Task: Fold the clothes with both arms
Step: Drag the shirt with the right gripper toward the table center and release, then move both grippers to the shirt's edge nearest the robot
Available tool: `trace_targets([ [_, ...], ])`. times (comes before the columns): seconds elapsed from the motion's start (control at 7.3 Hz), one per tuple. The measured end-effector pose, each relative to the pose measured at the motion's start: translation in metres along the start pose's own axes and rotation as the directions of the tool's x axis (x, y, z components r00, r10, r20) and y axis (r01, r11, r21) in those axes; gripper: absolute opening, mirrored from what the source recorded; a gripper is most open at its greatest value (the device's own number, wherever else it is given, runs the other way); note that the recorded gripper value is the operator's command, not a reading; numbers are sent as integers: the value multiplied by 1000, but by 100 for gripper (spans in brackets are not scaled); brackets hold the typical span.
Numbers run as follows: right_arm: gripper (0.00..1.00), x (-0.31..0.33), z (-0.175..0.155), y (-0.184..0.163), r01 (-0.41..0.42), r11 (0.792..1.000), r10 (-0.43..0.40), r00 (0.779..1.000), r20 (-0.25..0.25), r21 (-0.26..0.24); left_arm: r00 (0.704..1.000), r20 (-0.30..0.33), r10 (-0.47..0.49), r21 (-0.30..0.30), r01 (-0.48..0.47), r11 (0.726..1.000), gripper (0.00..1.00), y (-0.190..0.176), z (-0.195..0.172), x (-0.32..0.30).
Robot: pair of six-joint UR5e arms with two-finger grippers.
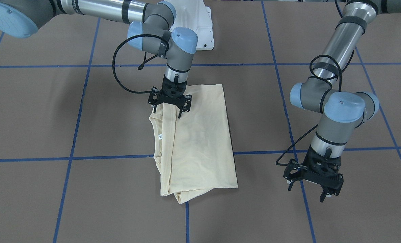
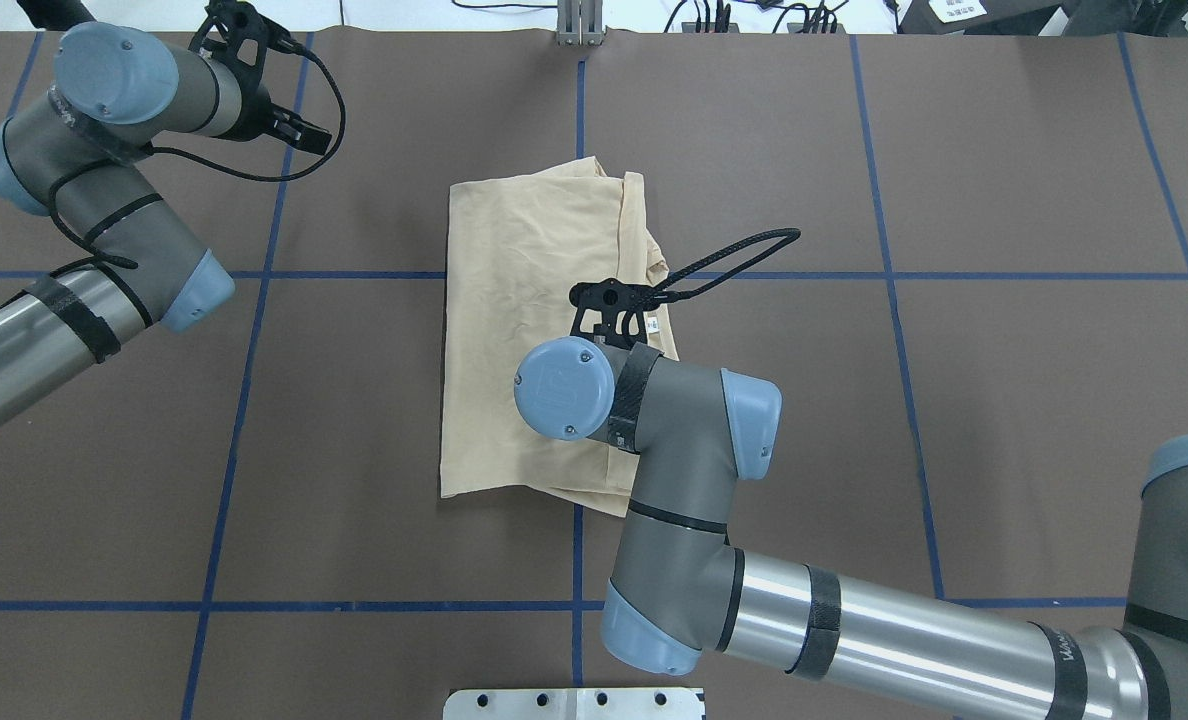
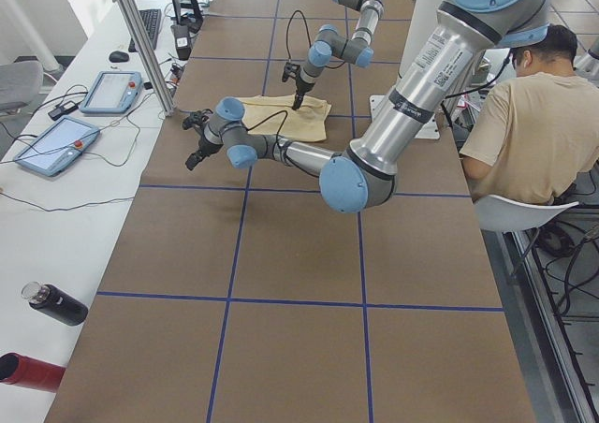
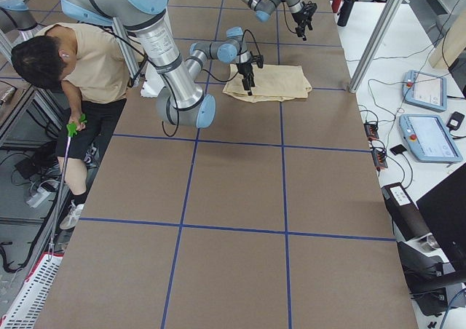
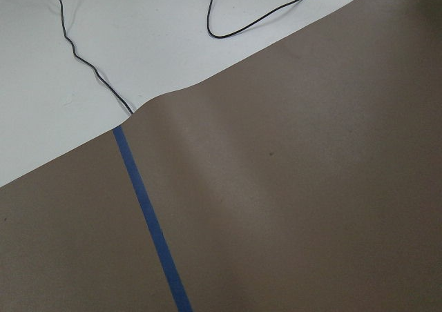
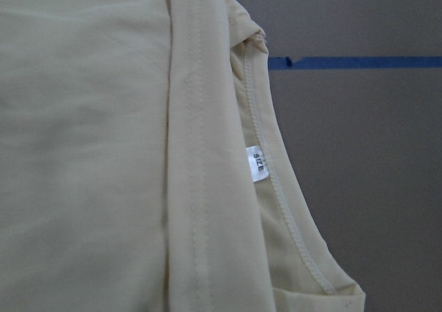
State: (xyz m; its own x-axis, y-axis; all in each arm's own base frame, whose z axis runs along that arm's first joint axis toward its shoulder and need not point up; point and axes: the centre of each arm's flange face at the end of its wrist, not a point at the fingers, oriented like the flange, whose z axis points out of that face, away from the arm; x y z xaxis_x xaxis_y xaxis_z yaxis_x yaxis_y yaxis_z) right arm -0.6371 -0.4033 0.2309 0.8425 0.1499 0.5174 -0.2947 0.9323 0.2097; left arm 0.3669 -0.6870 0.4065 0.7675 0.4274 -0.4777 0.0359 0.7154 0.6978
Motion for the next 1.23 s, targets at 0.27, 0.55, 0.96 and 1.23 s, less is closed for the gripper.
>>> trace_targets([
  [0.27,100,4,2,0,54,999,-54,998,-24,-5,1000,0,0,-1,0,1000,100,1,0,0],
  [0.55,100,16,9,-3,93,996,-93,994,-51,-9,1000,0,0,-1,0,1000,100,1,0,0],
  [0.96,100,90,8,-13,187,982,-188,978,-93,-12,1000,-1,0,-4,0,1000,100,3,1,1],
  [1.23,100,137,24,-7,205,978,-206,970,-128,-20,1000,-1,0,-6,0,1000,100,5,2,1],
])
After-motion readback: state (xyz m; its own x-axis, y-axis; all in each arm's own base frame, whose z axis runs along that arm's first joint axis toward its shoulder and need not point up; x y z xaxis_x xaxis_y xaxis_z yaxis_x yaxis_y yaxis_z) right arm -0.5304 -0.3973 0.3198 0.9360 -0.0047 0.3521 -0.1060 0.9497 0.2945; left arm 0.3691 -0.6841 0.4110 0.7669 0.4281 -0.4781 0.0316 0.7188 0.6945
